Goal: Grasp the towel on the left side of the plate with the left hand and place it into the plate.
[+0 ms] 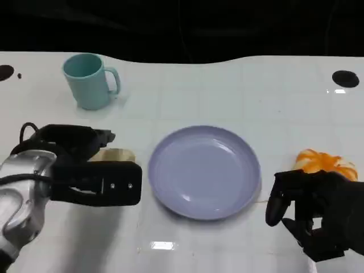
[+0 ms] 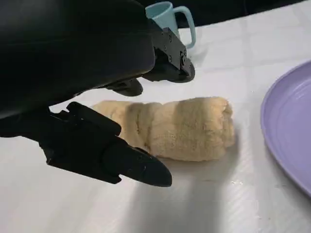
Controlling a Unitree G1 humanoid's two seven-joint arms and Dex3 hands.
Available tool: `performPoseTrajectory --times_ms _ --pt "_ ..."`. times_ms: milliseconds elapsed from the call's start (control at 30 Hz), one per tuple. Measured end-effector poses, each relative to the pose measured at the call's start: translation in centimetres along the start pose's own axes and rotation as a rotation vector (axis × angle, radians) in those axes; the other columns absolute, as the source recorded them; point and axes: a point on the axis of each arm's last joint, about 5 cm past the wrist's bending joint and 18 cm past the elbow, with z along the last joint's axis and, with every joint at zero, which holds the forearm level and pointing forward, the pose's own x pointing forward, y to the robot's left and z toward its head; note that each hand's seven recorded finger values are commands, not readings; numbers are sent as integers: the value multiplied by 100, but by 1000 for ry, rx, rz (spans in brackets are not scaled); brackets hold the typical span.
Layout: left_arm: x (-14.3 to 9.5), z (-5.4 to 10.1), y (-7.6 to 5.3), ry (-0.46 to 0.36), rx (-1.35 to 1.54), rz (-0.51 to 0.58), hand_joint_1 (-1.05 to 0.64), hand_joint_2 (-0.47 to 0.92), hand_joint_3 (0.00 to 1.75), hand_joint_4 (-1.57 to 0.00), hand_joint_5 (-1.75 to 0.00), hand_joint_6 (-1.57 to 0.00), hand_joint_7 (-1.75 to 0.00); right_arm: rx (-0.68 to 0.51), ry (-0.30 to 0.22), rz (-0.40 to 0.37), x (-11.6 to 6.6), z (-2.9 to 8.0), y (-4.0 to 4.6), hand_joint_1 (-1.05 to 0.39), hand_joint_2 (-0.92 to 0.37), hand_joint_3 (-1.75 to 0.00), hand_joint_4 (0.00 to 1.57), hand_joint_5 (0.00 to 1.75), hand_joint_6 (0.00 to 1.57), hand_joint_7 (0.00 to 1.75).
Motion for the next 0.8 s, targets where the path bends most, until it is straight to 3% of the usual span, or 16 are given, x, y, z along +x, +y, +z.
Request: performPoseTrajectory --times_ms 300,400,500,533,567,600,667,700,800 --pt "278 -8 -68 25 81 -71 -56 92 3 -44 -17 -47 -3 -1 -1 -1 -5 12 6 -1 -54 -110 74 175 72 142" --pt "348 -18 -93 30 104 -91 -55 92 11 -54 -19 -58 -6 0 6 -2 -9 17 9 -2 -54 -110 74 175 72 142" --pt "390 -46 -154 28 110 -112 -41 92 20 -74 -29 -77 -13 0 6 -3 -13 25 11 -2 -53 -110 74 175 72 142" --pt "396 -57 -187 23 109 -103 -37 92 23 -79 -36 -84 -14 -2 5 -4 -14 29 11 -2 -53 -110 74 175 72 142" --pt "399 -64 -210 15 108 -79 -34 92 21 -83 -61 -92 -15 -2 5 -4 -16 32 11 -2 -53 -110 74 175 72 142" --pt "400 -70 -227 2 109 -49 -31 92 18 -82 -103 -100 -15 -2 6 -5 -18 36 11 -2 -53 -111 74 175 72 142" --pt "393 -86 -278 -30 102 34 -28 92 12 -84 -150 -108 -17 -2 8 -6 -21 41 11 -2 -53 -111 74 175 72 141" --pt "389 -96 -304 -45 96 74 -29 92 11 -85 -163 -110 -17 -2 8 -6 -22 44 11 -2 -53 -110 74 175 72 141" --pt "378 -102 -361 -75 81 143 -28 92 10 -82 -172 -112 -18 -3 4 -7 -26 50 11 -1 -54 -111 74 175 72 141"
